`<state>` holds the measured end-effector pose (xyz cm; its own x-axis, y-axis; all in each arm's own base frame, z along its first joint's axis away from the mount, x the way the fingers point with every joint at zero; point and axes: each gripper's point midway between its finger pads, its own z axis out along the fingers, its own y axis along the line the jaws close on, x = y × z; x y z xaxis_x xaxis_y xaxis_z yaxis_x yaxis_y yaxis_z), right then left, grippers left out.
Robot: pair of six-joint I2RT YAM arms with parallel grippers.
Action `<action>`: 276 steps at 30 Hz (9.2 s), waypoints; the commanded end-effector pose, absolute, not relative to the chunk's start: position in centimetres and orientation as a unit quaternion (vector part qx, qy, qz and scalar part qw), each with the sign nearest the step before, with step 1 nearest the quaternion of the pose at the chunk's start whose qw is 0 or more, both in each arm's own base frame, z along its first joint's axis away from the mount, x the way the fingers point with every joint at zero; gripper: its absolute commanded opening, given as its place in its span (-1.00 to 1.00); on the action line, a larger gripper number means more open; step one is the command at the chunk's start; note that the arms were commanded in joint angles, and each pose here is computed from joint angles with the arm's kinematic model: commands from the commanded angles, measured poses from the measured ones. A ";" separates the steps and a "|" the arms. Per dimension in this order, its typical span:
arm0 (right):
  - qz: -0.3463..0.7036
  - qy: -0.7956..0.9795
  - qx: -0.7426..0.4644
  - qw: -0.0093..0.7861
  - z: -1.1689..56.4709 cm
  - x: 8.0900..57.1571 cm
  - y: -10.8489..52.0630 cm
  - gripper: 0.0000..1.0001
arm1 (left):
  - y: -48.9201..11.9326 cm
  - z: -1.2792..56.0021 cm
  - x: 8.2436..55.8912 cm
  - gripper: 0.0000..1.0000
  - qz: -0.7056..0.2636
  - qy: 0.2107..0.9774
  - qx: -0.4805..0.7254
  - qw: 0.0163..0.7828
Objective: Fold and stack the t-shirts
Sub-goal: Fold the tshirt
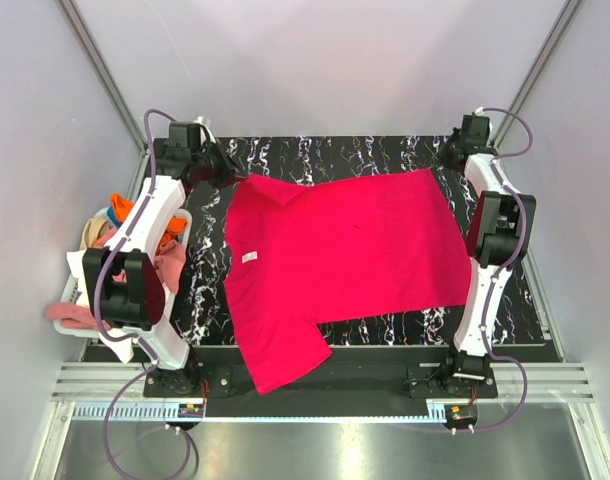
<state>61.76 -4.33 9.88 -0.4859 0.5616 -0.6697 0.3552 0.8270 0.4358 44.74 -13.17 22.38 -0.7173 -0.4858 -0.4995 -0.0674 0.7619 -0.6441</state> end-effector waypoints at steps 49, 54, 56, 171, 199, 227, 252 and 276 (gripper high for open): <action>0.140 0.875 0.276 0.373 8.7 61.6 0.6 -0.01 | -16.9 17.2 26.4 -1.00 -0.336 0.901 -0.069 0.265; 0.115 0.891 0.244 0.366 8.5 61.4 1.1 0.00 | -16.9 17.0 25.9 -1.00 -0.337 0.901 -0.065 0.264; 0.109 0.892 0.236 0.370 8.7 61.8 1.2 0.01 | -16.8 17.0 25.8 -1.00 -0.335 0.901 -0.063 0.268; -0.057 0.895 0.273 0.349 6.4 44.1 -5.1 -1.00 | -14.5 10.9 19.5 -1.00 -0.235 0.948 -0.100 0.190; -0.081 0.885 0.317 0.332 9.1 41.2 -5.9 -0.35 | -15.9 11.6 18.4 -0.42 -0.255 0.948 -0.089 0.166; -0.091 0.868 0.386 0.299 8.0 39.4 -9.1 -0.37 | -14.0 9.2 36.5 -0.27 -0.133 0.967 -0.133 0.170; -0.038 0.890 0.341 0.301 3.8 53.4 -10.4 -0.36 | -16.5 4.5 48.5 -0.30 -0.101 0.967 -0.105 0.209; 0.317 0.881 0.238 0.260 13.0 39.3 24.5 0.13 | -10.3 8.5 41.1 -1.00 -0.139 0.964 -0.146 0.174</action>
<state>39.73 21.32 13.16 -0.7571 0.5386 -0.3698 0.2435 0.7579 0.6052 40.73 -9.48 9.16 -0.8916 -0.3378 -0.3016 -0.2465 0.9207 -0.3026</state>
